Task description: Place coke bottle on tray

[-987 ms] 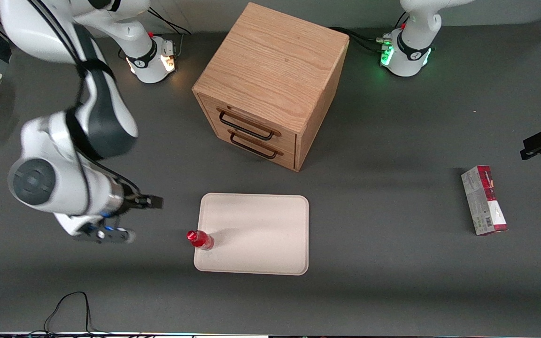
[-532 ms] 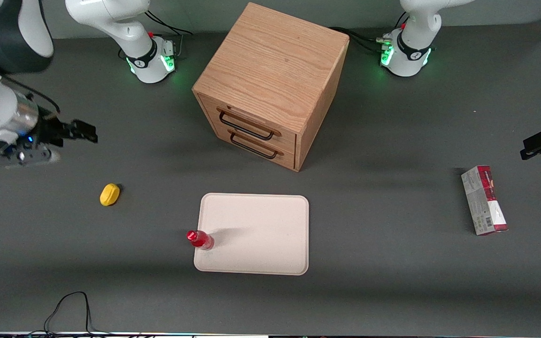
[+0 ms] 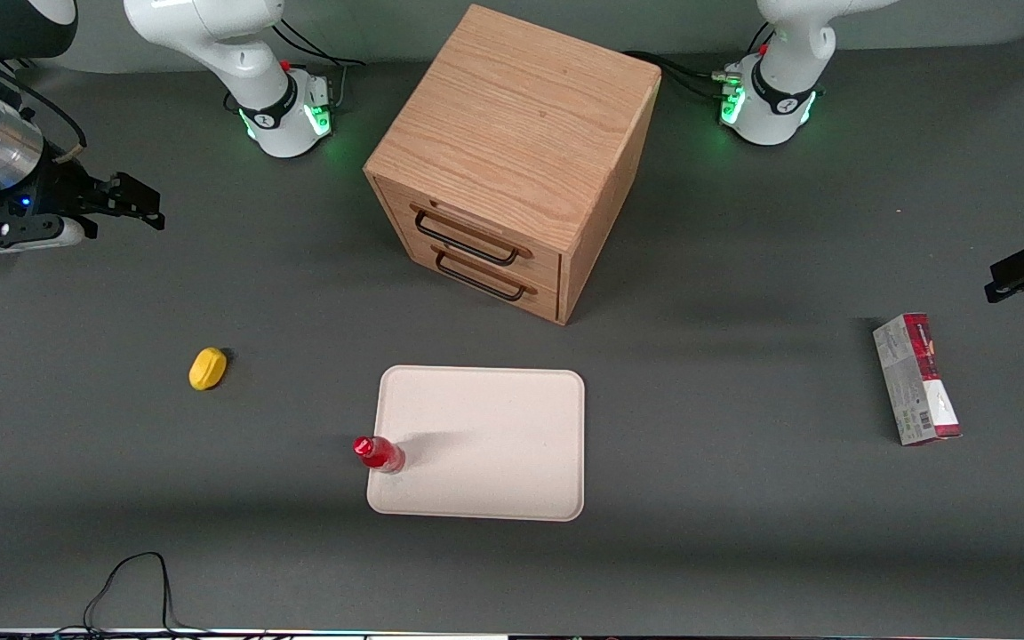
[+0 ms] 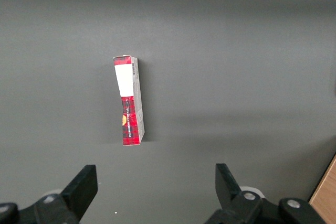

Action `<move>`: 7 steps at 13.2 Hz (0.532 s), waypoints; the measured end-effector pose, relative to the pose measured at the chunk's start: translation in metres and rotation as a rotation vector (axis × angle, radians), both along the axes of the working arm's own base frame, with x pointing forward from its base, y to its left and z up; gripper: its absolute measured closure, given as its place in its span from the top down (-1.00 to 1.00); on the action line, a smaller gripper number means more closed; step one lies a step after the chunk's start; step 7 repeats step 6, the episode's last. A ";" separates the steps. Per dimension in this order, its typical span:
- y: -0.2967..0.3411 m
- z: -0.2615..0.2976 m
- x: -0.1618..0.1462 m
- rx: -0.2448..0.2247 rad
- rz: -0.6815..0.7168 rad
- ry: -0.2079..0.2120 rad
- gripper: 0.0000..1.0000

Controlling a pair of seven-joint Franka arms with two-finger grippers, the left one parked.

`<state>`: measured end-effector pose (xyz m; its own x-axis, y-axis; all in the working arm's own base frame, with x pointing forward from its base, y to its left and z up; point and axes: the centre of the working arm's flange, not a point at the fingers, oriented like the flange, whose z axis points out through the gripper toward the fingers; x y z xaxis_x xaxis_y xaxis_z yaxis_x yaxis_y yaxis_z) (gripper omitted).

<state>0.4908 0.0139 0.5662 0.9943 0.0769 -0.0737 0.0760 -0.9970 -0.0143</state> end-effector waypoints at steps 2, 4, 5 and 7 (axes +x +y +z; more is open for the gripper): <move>0.003 0.005 0.016 0.000 -0.002 0.023 1.00; 0.005 0.008 0.029 0.001 -0.004 0.046 1.00; 0.005 0.009 0.033 0.000 -0.005 0.050 1.00; 0.004 0.008 0.034 -0.001 -0.007 0.054 1.00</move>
